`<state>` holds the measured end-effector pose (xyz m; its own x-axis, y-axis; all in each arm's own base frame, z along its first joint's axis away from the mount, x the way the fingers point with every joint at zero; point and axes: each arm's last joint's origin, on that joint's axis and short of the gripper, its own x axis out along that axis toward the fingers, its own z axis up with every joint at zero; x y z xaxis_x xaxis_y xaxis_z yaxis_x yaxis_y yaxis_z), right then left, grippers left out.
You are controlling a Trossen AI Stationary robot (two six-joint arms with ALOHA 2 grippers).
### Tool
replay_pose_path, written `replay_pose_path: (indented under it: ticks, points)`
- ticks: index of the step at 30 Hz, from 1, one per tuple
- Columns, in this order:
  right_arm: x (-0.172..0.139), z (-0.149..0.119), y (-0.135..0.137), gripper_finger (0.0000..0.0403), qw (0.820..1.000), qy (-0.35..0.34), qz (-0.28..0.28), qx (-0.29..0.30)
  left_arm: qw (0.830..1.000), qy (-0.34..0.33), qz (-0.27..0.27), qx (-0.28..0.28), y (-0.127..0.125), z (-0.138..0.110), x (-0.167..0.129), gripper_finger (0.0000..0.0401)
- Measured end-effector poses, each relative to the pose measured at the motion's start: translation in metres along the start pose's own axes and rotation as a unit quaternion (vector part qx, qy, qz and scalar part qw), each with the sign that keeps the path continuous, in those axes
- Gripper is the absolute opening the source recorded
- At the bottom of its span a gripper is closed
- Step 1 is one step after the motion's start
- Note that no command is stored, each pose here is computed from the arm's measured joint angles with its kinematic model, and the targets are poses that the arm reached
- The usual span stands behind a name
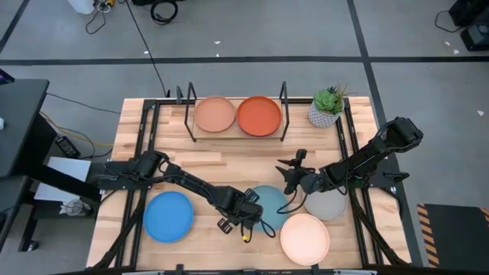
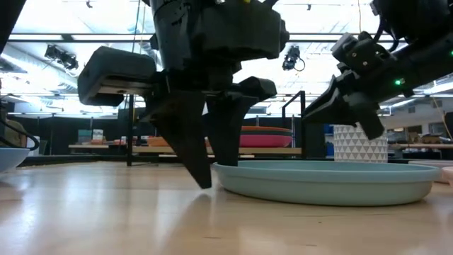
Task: Place and stack plates onto a shelf
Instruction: Stack the light blue plate on top of the brown plate on the shelf
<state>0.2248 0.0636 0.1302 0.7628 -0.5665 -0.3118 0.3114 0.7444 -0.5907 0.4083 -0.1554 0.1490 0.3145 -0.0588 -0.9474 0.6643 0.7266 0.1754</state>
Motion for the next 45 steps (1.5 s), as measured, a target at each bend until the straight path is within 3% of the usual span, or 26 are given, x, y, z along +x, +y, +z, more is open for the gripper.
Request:
replay_pose_path:
  ticks: [6,11,23,33,37,45]
  points:
    - [-0.003,-0.001,-0.003,0.0132,0.996,0.014,-0.085,0.009,1.0,0.001,-0.001,-0.001,0.0,0.0,0.003,0.0141]
    - [-0.005,-0.002,-0.004,0.0132,0.992,0.02,-0.124,0.01,1.0,0.002,-0.002,-0.001,0.0,0.0,0.003,0.0141]
    - [-0.005,-0.004,-0.005,0.0132,0.992,0.022,-0.126,0.008,1.0,0.001,-0.001,-0.001,0.0,0.0,0.003,0.0138]
    - [-0.005,-0.004,-0.004,0.0132,0.992,0.022,-0.125,0.008,1.0,0.002,0.003,0.001,0.0,0.0,0.002,0.0018]
    - [-0.005,-0.004,-0.004,0.0132,0.992,0.022,-0.125,0.008,1.0,0.006,0.002,-0.003,0.0,-0.001,0.001,0.0016]
    - [-0.005,-0.004,-0.004,0.0132,0.992,0.022,-0.125,0.008,0.994,0.056,-0.007,-0.09,0.014,-0.009,-0.033,0.0014]
